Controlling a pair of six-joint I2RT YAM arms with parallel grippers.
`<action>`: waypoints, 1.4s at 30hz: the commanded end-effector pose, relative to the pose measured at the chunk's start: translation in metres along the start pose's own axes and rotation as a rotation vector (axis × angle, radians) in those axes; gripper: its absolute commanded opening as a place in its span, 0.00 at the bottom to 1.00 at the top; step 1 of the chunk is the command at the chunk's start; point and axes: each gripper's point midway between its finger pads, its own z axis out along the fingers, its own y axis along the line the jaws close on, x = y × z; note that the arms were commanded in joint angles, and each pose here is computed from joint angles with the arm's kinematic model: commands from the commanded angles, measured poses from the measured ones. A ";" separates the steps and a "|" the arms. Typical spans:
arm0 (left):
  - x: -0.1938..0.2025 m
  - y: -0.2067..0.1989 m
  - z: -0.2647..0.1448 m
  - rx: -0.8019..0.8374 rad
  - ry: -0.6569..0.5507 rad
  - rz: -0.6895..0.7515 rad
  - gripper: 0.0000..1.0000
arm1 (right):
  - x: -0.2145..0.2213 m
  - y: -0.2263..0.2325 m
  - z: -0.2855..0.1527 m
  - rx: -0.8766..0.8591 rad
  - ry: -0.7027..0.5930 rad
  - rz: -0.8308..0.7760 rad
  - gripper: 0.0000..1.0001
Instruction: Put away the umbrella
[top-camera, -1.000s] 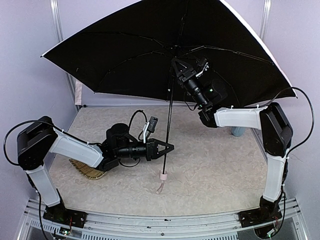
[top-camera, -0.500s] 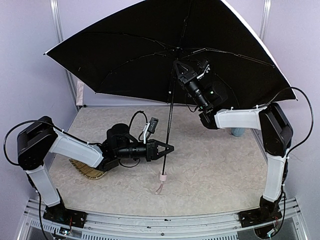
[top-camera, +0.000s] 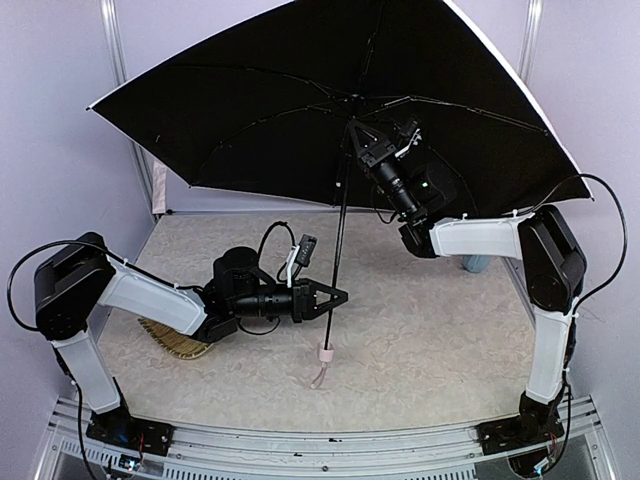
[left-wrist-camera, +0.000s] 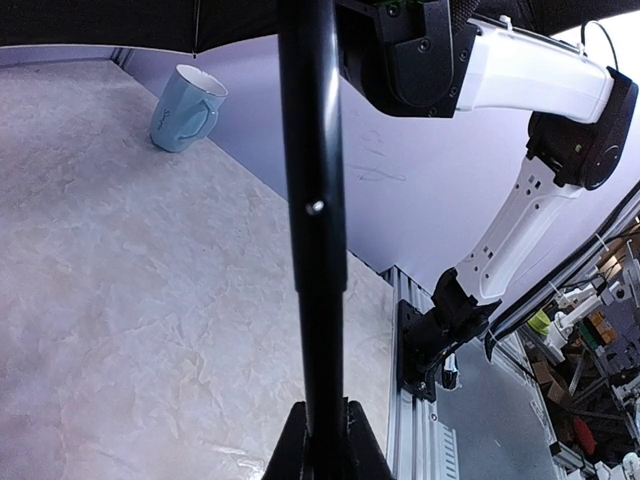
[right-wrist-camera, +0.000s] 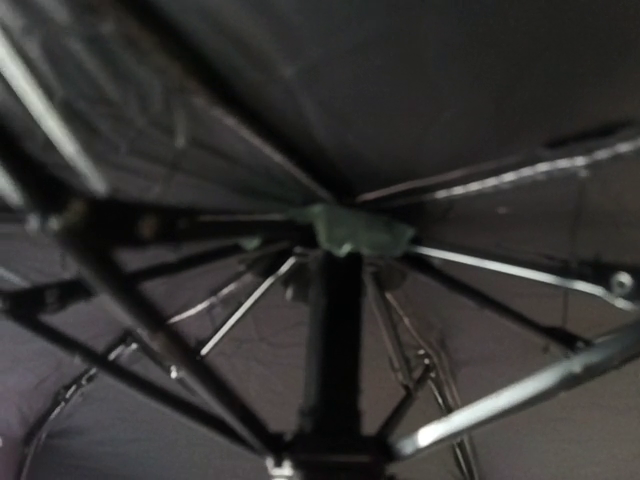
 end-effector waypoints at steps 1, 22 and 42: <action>-0.027 -0.028 0.001 0.086 -0.086 0.139 0.00 | -0.011 0.007 0.004 -0.020 -0.006 -0.025 0.14; -0.041 -0.007 0.001 -0.121 -0.125 0.195 0.00 | -0.006 -0.012 -0.004 0.299 0.045 -0.466 0.45; -0.046 -0.001 0.001 -0.199 -0.145 0.230 0.00 | 0.005 -0.005 -0.005 0.479 0.068 -0.875 0.33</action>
